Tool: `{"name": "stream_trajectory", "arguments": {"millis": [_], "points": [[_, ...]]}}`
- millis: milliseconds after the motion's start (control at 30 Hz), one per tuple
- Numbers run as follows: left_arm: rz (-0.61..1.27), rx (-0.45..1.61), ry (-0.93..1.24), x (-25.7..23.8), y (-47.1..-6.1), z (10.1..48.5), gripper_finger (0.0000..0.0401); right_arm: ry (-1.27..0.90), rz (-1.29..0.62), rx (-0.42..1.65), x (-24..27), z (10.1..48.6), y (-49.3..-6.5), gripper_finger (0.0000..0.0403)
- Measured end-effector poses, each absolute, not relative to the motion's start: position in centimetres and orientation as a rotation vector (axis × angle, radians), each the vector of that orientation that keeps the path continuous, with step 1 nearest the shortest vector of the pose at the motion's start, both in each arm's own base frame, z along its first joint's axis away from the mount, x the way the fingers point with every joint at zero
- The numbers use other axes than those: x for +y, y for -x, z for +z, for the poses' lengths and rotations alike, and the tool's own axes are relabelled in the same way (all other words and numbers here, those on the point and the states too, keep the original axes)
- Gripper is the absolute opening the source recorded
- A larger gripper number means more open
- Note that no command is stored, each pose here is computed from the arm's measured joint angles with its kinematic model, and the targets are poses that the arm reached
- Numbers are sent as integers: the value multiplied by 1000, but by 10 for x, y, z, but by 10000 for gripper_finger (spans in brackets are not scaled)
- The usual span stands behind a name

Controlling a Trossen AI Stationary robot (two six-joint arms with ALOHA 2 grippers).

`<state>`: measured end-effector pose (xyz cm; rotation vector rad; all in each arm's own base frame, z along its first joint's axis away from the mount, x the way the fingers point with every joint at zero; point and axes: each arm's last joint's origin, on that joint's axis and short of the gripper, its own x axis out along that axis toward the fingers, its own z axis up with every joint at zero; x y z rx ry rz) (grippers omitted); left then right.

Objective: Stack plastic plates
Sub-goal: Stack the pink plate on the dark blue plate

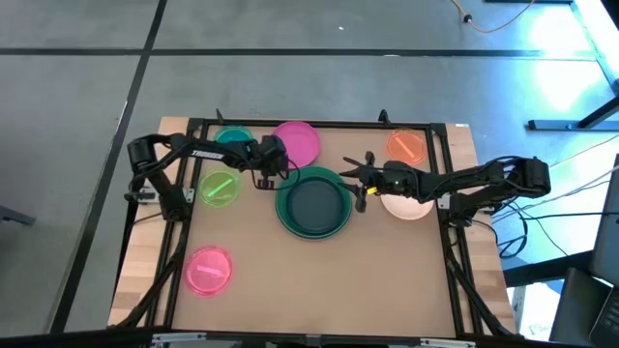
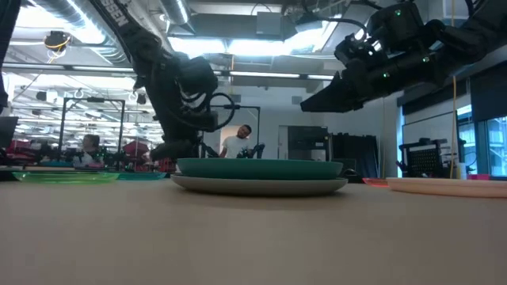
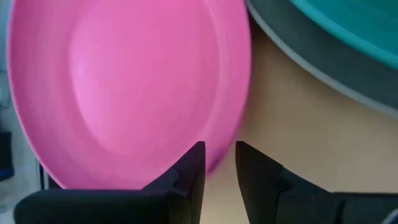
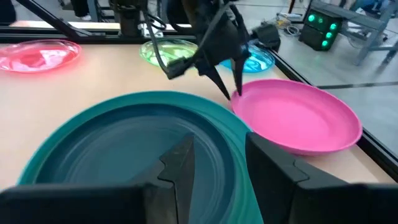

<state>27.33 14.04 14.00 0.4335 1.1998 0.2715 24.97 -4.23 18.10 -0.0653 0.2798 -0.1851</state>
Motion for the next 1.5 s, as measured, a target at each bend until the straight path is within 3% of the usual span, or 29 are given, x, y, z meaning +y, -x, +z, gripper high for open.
{"name": "stream_trajectory", "arguments": {"millis": [400,700,967,1267,1500], "points": [[264,1206,-456,142,-283,121,77,66,-186,277,-42,181,-250,134],[292,1218,-489,139,-285,123,9,66,-186,277,-42,181,-250,134],[316,1237,-564,121,-288,130,16,58,-184,272,-42,182,-250,134],[321,1094,-594,89,-295,162,17,-6,-145,225,-41,185,-251,134],[271,948,-599,50,-303,181,17,-48,-7,110,-37,198,-252,134]]}}
